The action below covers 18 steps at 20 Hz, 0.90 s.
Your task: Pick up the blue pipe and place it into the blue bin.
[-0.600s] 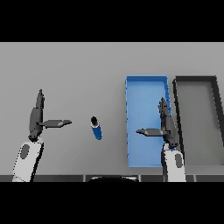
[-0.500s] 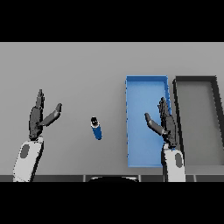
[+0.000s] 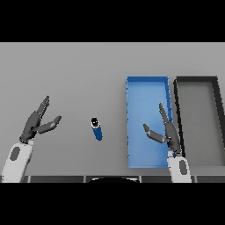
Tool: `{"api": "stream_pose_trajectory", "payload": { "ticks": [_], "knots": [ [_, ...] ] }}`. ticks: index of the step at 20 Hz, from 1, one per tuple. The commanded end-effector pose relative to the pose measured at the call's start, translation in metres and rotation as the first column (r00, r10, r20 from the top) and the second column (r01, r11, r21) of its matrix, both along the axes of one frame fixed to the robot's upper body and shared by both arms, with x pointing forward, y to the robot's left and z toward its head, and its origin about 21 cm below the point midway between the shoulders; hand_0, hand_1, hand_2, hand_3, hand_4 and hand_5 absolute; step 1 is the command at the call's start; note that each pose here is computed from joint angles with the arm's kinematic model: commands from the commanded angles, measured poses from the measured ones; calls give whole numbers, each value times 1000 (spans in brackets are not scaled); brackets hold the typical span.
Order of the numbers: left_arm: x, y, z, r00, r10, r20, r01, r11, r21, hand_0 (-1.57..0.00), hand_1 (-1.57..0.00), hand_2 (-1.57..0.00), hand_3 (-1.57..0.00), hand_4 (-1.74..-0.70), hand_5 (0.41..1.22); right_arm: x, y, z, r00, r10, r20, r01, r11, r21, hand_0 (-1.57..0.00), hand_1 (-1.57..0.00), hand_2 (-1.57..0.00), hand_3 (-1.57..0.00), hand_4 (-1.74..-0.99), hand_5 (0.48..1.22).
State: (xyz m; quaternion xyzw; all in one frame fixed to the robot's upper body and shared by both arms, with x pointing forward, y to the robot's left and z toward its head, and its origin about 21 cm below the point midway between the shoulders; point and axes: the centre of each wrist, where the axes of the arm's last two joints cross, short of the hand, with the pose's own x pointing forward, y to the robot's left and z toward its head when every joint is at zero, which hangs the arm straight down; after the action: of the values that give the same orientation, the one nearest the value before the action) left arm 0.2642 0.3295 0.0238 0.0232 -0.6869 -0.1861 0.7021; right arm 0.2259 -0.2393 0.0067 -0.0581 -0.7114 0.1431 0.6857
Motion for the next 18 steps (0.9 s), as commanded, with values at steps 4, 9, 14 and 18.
{"api": "stream_pose_trajectory", "payload": {
  "ticks": [4,9,14,18],
  "knots": [
    [-8,3,6,991,-132,-7,132,991,32,1,1,1,1,-1164,598,-2,-4,2,1000,19,-5,-19,1000,-6,1,1,1,1,-1227,594],
    [-21,-23,8,943,-317,-99,322,946,41,1,1,1,1,-1182,544,4,-3,2,999,43,24,-43,999,-10,1,1,1,1,-1242,618],
    [-26,-61,2,895,-423,-142,431,902,27,1,1,1,1,-1205,502,1,-2,2,999,51,16,-51,999,11,1,1,1,1,-1283,642],
    [-27,-87,-11,882,-454,-125,460,887,23,1,1,1,1,-1207,479,2,-5,4,999,31,17,-31,1000,-1,1,1,1,1,-1294,653]
  ]
}}
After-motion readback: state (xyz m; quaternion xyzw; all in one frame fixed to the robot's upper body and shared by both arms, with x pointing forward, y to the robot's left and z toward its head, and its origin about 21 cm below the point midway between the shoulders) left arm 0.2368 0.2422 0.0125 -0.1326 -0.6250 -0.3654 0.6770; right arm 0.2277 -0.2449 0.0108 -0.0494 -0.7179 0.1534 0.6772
